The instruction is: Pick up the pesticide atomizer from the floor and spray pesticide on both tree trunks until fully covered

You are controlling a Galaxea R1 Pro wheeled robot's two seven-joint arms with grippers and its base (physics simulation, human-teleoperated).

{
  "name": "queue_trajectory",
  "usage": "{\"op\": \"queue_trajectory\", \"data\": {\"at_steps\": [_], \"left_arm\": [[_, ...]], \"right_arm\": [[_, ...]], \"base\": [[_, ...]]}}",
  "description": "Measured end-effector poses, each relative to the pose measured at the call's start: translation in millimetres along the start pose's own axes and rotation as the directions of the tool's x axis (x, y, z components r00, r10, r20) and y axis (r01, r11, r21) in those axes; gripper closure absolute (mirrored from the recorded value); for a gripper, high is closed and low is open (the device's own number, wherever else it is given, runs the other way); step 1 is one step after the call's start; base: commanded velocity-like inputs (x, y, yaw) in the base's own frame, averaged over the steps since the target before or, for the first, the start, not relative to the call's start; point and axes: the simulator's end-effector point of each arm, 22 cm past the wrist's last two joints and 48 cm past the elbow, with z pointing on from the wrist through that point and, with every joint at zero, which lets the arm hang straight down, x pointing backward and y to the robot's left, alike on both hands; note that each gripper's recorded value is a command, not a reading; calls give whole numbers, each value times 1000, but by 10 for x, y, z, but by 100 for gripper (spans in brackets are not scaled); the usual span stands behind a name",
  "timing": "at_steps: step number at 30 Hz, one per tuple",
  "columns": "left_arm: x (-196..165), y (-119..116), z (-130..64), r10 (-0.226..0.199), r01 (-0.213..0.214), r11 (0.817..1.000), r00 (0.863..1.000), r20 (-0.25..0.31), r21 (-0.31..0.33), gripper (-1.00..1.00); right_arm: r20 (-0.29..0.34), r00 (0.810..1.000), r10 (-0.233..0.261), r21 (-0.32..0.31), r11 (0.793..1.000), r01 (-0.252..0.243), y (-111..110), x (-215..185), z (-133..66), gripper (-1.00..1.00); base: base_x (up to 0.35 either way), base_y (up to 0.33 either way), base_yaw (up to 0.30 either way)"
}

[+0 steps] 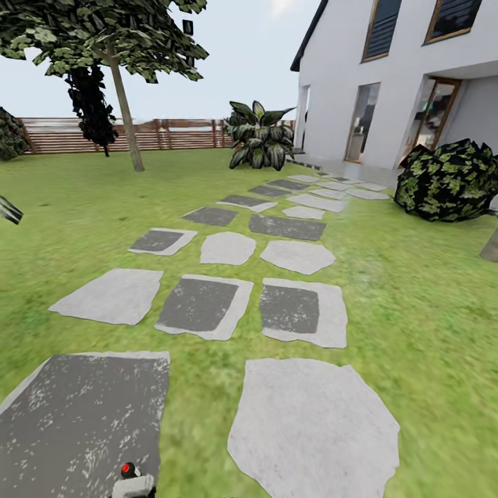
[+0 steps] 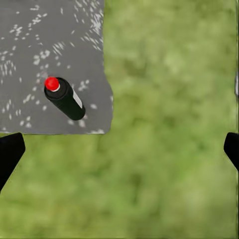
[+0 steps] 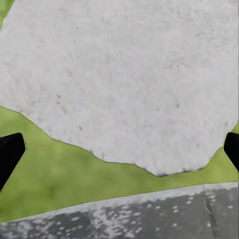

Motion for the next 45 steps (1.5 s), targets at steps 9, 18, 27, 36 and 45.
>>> {"op": "queue_trajectory", "data": {"at_steps": [9,18,27,36,45], "left_arm": [[-1649,-436,436,-45,41,998,995,89,47,-100],[-2123,-636,457,-90,79,993,987,133,82,-100],[-2128,-587,464,-92,82,994,987,134,78,-100],[-2141,-541,467,-89,80,994,986,138,71,-100],[-1966,-531,589,-93,85,994,988,122,68,-100]], "right_arm": [[273,962,-5,-2,1000,6,10,-1501,106,-100],[273,962,-2,-8,1000,4,52,-3566,363,-100],[235,970,-62,77,996,45,-582,-3488,412,-100],[215,974,-67,86,995,49,-665,-3391,447,-100],[199,978,-66,87,995,49,-669,-3212,578,-100]], "base": [[0,0,20],[0,0,0],[0,0,0],[0,0,0],[0,0,0]]}}
